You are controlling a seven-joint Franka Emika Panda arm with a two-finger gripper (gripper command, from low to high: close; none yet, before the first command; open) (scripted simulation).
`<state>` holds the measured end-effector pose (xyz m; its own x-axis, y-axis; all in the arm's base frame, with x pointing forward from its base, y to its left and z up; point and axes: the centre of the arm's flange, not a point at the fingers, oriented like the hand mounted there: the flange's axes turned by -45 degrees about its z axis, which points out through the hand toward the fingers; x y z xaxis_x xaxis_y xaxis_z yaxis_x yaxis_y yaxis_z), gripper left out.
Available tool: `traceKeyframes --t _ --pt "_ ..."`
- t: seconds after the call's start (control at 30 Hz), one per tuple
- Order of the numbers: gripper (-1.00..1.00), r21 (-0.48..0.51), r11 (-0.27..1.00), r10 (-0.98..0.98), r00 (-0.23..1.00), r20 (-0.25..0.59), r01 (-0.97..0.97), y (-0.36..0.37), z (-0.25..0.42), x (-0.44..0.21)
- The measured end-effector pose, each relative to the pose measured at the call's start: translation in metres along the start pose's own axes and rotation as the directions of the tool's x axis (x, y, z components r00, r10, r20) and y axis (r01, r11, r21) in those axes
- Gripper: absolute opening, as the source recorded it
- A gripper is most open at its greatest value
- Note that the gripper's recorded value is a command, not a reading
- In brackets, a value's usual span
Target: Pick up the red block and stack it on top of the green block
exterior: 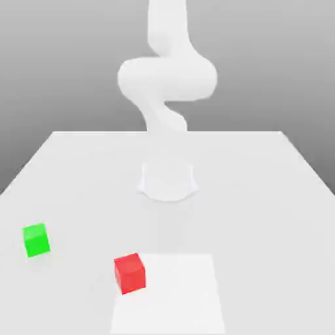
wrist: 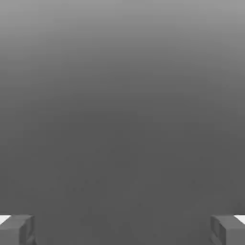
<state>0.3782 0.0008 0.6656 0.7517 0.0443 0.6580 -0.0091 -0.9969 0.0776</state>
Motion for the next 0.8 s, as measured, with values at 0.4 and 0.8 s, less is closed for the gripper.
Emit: traceKeyframes --t 0.4,0.8 --pt "0.0 -0.018 0.968 -0.221 0.885 0.409 0.25 0.029 0.235 -0.111" --pt "0.0 0.297 0.918 -0.392 0.715 0.579 0.263 0.043 0.348 -0.288"
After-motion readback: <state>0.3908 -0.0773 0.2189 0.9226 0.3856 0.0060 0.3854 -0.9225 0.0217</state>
